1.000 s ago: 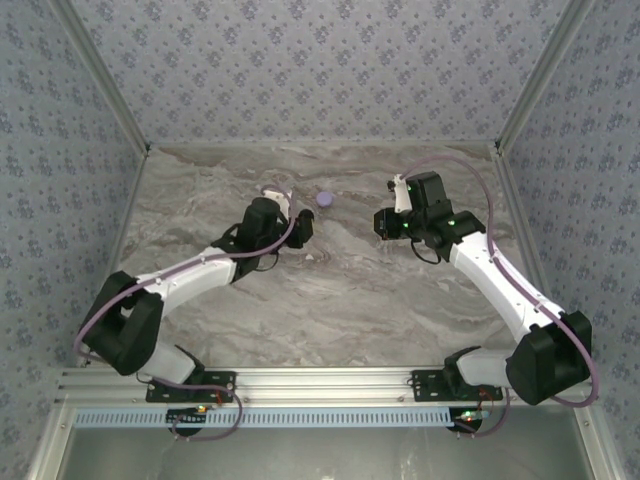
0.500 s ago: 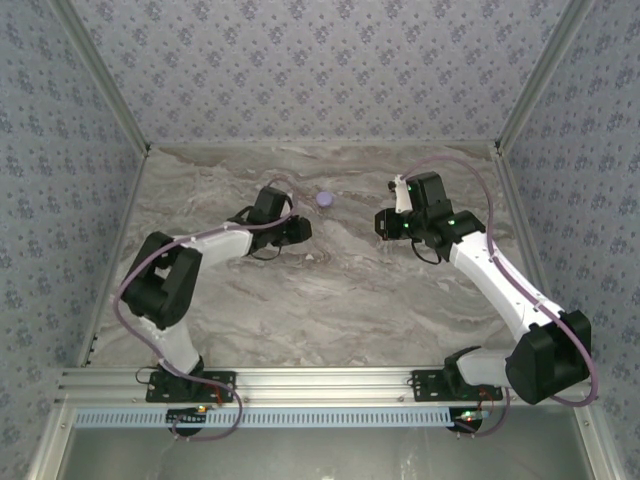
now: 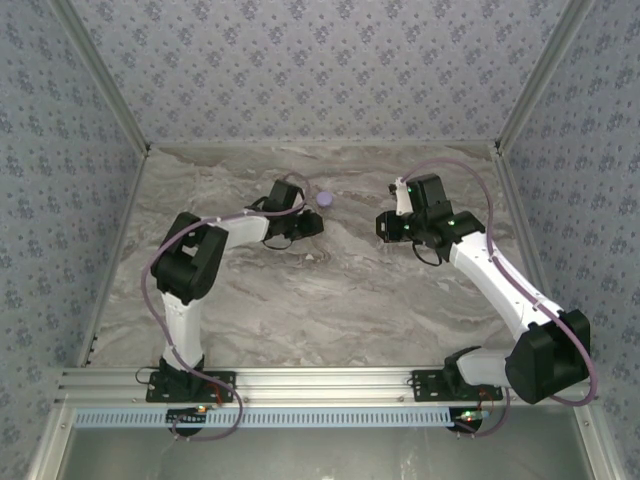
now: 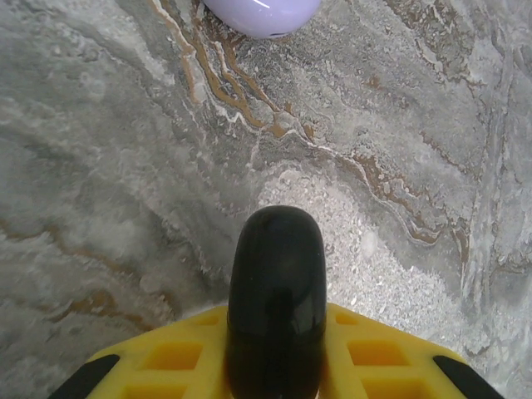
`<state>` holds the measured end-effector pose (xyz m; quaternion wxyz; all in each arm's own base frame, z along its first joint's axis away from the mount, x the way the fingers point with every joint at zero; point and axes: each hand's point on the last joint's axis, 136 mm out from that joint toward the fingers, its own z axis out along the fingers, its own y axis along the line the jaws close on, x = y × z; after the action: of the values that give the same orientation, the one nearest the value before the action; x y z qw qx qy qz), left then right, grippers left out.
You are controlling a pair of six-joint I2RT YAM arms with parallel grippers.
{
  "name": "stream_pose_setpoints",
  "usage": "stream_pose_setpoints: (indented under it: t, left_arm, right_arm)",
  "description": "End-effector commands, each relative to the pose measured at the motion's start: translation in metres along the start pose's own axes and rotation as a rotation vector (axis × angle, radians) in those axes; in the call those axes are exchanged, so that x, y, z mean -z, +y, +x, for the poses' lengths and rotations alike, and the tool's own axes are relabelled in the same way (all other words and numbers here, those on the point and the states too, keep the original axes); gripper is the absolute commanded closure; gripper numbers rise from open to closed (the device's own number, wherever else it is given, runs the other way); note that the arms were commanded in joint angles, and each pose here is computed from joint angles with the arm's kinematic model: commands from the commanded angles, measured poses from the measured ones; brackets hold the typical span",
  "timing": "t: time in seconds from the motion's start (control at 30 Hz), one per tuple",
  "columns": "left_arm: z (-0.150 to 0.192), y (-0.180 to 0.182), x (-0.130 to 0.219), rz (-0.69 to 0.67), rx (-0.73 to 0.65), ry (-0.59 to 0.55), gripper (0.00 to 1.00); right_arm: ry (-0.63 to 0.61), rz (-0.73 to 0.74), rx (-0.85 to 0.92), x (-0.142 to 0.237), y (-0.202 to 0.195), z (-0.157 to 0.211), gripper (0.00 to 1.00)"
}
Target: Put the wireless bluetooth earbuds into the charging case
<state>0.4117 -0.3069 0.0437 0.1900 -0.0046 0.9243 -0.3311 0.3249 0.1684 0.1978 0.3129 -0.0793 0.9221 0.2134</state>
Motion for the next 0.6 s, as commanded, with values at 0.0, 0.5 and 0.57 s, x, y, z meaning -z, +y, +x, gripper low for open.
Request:
stream_pose_setpoints:
  t: [0.0,0.5,0.57]
  left_arm:
    - [-0.005,-0.004,-0.006,0.036,0.026,0.017,0.74]
    - [-0.003,0.006,-0.011,0.004,0.02,0.025,0.49]
    - [-0.005,0.005,-0.007,-0.004,0.009,0.015,0.44]
  right_arm:
    - [0.027,0.024,-0.012,-0.001,-0.007,0.006,0.82]
    - [0.038,0.038,-0.015,-0.003,-0.011,0.01,0.81]
    - [0.04,0.043,-0.014,-0.003,-0.012,0.011,0.8]
